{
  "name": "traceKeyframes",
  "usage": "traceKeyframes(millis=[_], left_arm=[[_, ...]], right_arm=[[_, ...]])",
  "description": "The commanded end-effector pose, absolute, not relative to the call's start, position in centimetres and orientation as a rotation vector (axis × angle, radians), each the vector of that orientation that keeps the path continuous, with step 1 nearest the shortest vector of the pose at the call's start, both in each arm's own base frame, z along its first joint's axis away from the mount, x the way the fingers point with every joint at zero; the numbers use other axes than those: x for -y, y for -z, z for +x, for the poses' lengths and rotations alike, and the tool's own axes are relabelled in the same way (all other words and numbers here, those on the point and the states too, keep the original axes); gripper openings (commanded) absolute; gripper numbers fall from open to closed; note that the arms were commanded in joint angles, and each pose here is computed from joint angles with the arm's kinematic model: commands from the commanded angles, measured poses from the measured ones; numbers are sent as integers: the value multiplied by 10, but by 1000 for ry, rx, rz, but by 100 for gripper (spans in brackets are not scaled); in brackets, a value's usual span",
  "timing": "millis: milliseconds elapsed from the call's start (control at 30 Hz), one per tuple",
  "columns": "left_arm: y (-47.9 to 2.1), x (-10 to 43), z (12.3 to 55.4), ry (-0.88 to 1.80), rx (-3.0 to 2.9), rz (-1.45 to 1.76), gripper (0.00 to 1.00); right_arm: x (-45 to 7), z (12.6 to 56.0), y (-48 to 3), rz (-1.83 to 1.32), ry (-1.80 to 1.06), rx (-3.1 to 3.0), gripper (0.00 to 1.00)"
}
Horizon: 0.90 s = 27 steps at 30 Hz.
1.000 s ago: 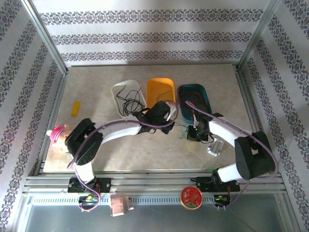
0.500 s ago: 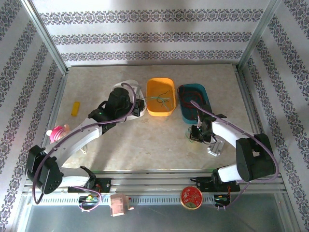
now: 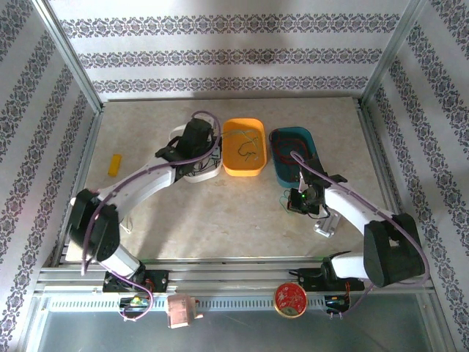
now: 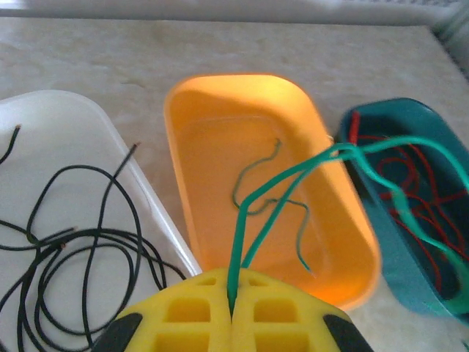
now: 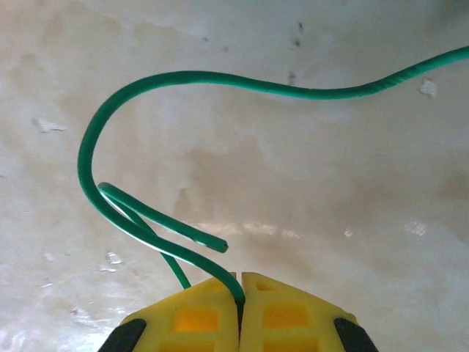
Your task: Untangle the cables
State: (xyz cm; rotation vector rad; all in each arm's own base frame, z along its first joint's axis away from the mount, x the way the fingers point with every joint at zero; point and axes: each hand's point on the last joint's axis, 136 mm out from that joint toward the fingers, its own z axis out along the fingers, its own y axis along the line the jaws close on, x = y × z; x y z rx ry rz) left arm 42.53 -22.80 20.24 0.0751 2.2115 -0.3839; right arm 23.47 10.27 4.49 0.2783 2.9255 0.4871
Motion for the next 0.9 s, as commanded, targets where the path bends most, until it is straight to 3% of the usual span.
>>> traceKeyframes(millis=[0, 267, 300, 400, 467, 533, 867], left_arm=[[-188, 216, 453, 273, -2241, -70, 0], [-152, 230, 503, 237, -2272, -299, 2], [-147, 231, 505, 235, -2284, -323, 9], [-145, 245, 505, 279, -2296, -343, 54], [-155, 260, 499, 303, -2279, -297, 69], [-165, 272, 491, 340, -2269, -256, 75], [-202, 292, 437, 624, -2235, -78, 80]], right_arm=[[-109, 236, -60, 266, -535, -2887, 0], [-110, 231, -62, 261, -548, -2885, 0], [-110, 230, -62, 259, -549, -2888, 0], [-110, 229, -64, 249, -548, -2882, 0], [-110, 229, -65, 243, -546, -2876, 0], [-110, 229, -65, 241, -544, -2873, 0], [-127, 234, -90, 128, -661, -2758, 0]])
